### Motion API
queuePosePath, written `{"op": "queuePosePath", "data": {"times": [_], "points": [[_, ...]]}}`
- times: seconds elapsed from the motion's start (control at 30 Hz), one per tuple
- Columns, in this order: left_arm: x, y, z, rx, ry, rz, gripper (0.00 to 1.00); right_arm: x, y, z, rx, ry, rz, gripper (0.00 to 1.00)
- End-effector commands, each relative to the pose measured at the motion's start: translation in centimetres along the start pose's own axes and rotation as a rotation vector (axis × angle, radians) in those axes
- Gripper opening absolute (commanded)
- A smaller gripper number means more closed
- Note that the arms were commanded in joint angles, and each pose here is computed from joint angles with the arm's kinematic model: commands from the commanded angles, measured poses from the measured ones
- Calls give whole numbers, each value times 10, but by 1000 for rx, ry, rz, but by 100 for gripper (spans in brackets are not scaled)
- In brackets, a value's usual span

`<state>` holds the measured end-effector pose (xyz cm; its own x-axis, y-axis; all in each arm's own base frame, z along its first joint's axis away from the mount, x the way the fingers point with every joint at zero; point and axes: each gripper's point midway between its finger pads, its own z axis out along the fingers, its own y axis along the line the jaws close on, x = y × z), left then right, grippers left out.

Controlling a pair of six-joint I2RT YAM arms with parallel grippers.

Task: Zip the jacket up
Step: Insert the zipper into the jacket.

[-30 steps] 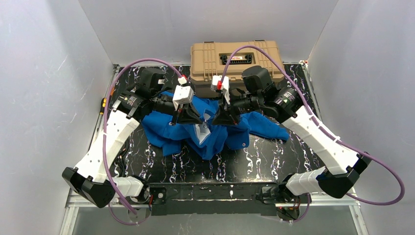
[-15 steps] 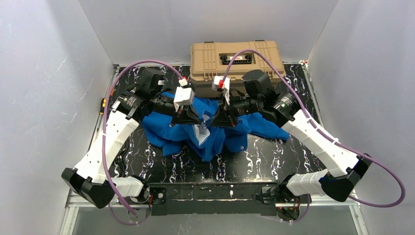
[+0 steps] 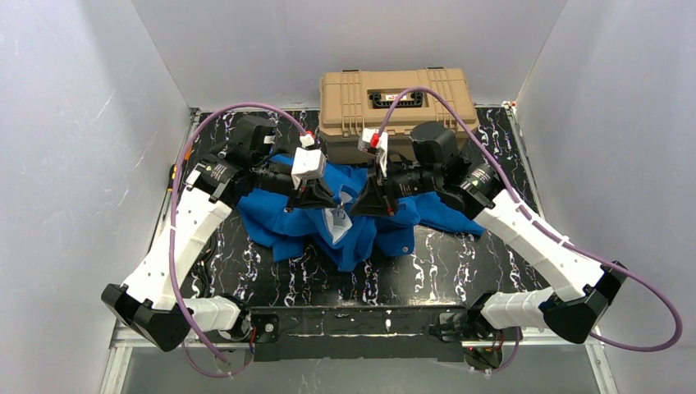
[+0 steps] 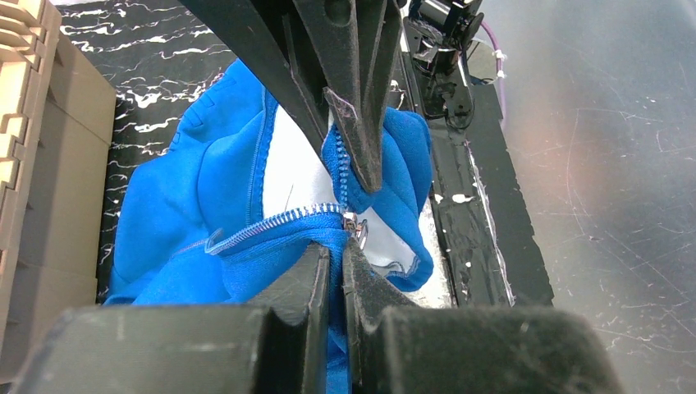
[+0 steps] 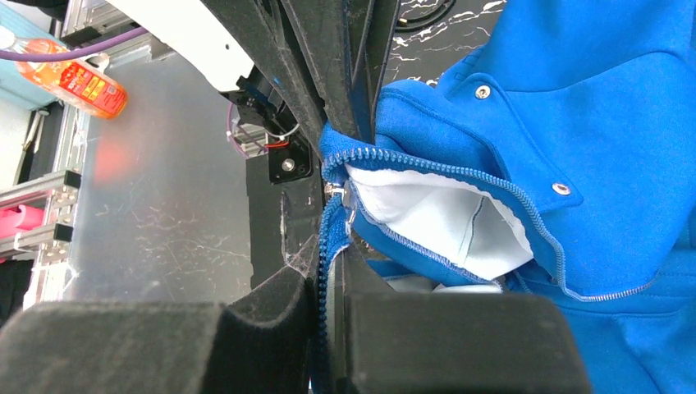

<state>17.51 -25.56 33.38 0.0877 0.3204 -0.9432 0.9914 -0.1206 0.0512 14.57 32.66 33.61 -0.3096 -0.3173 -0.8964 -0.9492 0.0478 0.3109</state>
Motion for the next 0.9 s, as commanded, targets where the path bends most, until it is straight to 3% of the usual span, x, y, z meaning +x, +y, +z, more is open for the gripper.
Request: {"op": "queuePosePath", "data": {"times": [0.0, 0.2, 0.87], "points": [[-6, -12, -2, 22, -8, 25, 0, -40, 17, -14, -10, -167, -139, 1], [-8, -15, -2, 35, -9, 21, 0, -48, 22, -19, -11, -255, -240, 1], [-6, -21, 0, 64, 2, 20, 0, -57, 28, -18, -62, -291, -324, 1]]}}
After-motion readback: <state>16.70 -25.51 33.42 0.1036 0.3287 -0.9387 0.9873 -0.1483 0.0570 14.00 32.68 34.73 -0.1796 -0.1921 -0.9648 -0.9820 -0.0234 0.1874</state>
